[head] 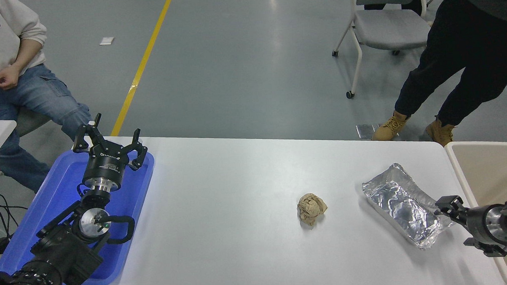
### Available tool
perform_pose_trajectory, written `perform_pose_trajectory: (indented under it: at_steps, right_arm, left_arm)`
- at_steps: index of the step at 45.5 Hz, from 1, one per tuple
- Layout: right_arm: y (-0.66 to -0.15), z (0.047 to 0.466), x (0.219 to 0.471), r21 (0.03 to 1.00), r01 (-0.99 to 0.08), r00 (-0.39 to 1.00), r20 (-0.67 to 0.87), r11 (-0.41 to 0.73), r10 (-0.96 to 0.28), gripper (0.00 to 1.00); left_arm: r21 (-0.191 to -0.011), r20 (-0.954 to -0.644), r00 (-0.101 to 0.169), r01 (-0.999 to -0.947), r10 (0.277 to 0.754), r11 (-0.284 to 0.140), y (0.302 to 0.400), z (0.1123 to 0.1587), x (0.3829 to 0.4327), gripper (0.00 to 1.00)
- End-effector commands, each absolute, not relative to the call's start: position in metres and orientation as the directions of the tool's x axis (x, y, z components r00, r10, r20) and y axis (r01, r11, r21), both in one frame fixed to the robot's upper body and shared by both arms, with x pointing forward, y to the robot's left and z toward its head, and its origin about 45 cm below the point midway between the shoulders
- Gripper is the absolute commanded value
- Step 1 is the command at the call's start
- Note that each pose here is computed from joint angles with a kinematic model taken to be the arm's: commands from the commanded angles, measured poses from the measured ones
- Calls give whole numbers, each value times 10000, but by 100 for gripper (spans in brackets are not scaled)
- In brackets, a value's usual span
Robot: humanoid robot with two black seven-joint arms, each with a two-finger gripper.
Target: Pick up foil plate and place in dustbin
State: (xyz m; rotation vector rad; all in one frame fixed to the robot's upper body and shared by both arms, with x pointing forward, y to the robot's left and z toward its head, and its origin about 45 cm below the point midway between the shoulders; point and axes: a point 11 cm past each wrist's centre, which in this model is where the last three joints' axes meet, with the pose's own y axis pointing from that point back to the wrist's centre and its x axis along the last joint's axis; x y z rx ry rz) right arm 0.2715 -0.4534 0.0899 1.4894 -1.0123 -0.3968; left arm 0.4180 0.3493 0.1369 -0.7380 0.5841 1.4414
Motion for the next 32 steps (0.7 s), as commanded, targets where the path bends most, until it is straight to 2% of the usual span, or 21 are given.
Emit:
perform_pose_trajectory:
  at_steps: [1, 7, 13, 18, 26, 32]
  right_arm:
    - [-4383, 724, 2758, 9143, -3855, 5636, 3399, 1241, -7529, 90]
    - [-4325, 645, 2767, 9087, -3972, 5666, 3528, 1283, -7447, 85]
    - [-4312, 591, 2734, 9094, -3946, 5791, 3574, 1317, -7327, 67]
    - [-4317, 582, 2724, 9073, -3987, 6087, 3706, 1334, -7015, 37]
    - [-4328, 556, 2681, 9084, -3958, 6270, 3745, 1347, -6831, 0]
    - [-4318, 549, 2675, 9099, -3942, 6476, 3748, 1293, -6634, 0]
  left_arm:
    - [-974, -7491, 611, -9951, 6596, -184, 3494, 1369, 4180, 100]
    - [-988, -7482, 630, -9950, 6604, -170, 3491, 1376, 4185, 100]
    - [-974, -7491, 611, -9951, 6596, -184, 3494, 1369, 4180, 100]
    - [-964, -7488, 598, -9952, 6601, -193, 3495, 1368, 4180, 100]
    - [-974, -7491, 611, -9951, 6596, -184, 3494, 1369, 4180, 100]
    - [-988, -7482, 630, -9950, 6604, -170, 3491, 1376, 4185, 100]
